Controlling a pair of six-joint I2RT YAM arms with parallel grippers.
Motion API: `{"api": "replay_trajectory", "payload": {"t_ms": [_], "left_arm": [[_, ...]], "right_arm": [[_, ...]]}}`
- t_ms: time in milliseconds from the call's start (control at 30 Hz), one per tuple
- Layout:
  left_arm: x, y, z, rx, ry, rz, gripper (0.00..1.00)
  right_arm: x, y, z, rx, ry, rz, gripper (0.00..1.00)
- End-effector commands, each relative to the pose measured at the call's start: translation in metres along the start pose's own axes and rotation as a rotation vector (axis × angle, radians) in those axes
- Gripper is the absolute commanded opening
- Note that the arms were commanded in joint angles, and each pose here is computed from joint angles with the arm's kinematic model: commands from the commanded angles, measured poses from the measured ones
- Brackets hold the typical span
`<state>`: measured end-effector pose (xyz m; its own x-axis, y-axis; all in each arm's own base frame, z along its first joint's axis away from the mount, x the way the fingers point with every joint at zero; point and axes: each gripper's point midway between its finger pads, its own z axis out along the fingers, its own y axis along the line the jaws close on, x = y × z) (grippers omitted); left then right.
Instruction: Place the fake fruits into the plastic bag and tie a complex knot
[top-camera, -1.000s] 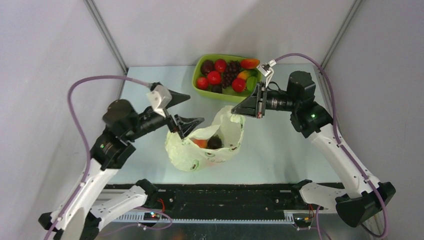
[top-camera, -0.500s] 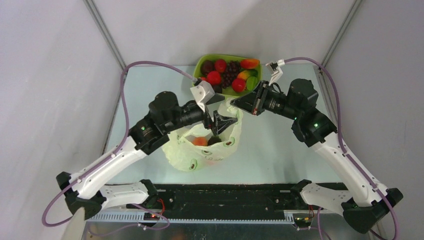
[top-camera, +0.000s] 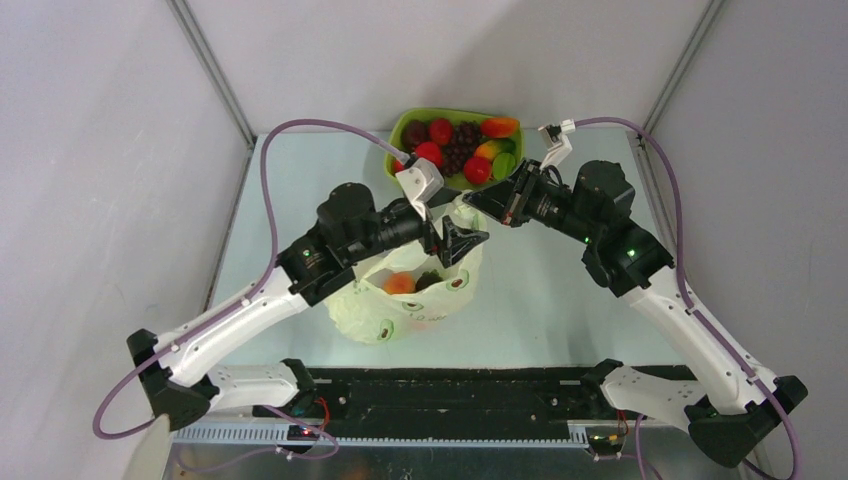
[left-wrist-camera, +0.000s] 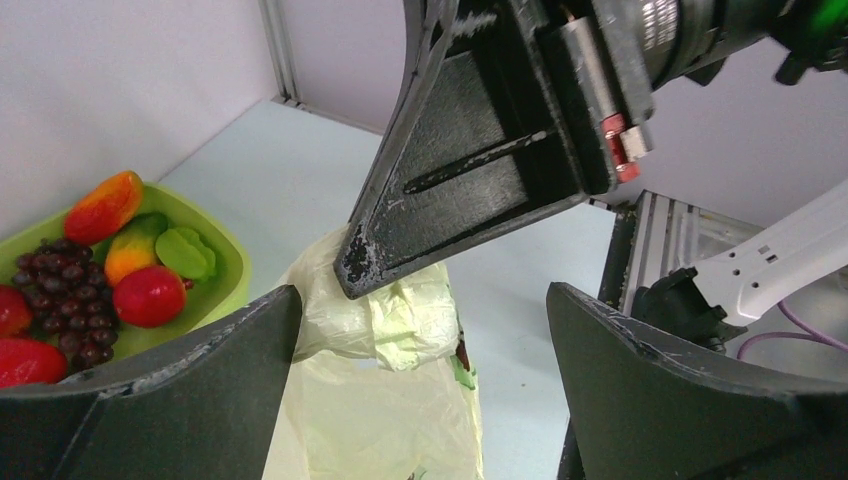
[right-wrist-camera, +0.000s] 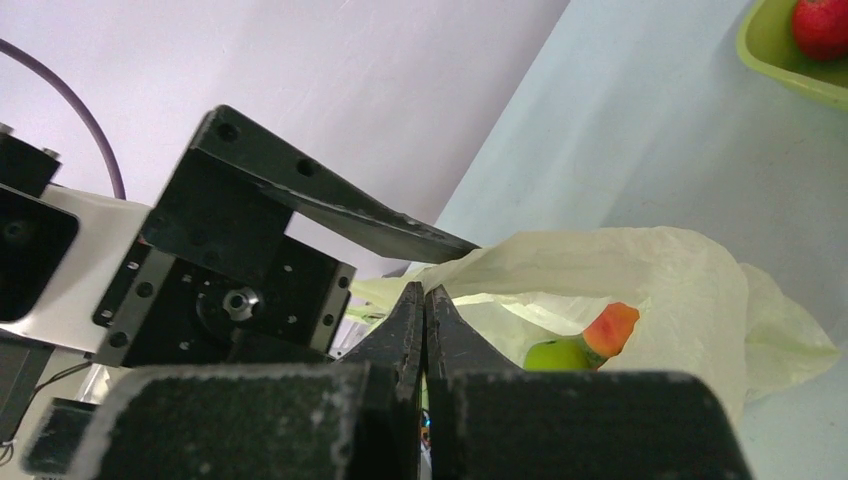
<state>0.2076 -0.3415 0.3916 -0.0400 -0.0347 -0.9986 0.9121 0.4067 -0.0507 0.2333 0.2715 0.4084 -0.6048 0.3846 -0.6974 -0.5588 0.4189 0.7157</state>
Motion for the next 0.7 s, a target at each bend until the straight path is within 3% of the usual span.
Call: {"api": "replay_trajectory", "payload": {"t_ms": [0,167,233,400,567,600,667], "left_arm": [[0.007,0.006,0.011,-0.043,0.004,-0.026,0.99],[0.018,0.011,0.019,-0.088,0.040,-0.023,0.98],[0.025,0.013,0.023,-0.096,0.061,-0.023,0.89],[0.034,0.016,0.026,-0.121,0.093,-0.021,0.47],[0.038,0.020,0.024,-0.141,0.108,-0.014,0.16],[0.039,0.020,0.023,-0.144,0.112,-0.011,0.07],[0.040,0.021,0.021,-0.147,0.116,-0.008,0.01]], "right_arm": [[-0.014,0.009,-0.006,-0.004,-0.069,-0.001,0.00],[-0.013,0.009,-0.005,0.001,-0.071,0.003,0.00],[-0.013,0.007,-0.005,0.008,-0.070,0.003,0.00],[-0.012,0.005,-0.005,0.010,-0.071,-0.006,0.00],[-0.010,0.001,-0.006,0.011,-0.065,-0.022,0.01],[-0.010,0.000,-0.007,0.015,-0.062,-0.027,0.10],[-0.011,-0.002,-0.010,0.017,-0.061,-0.048,0.23]]}}
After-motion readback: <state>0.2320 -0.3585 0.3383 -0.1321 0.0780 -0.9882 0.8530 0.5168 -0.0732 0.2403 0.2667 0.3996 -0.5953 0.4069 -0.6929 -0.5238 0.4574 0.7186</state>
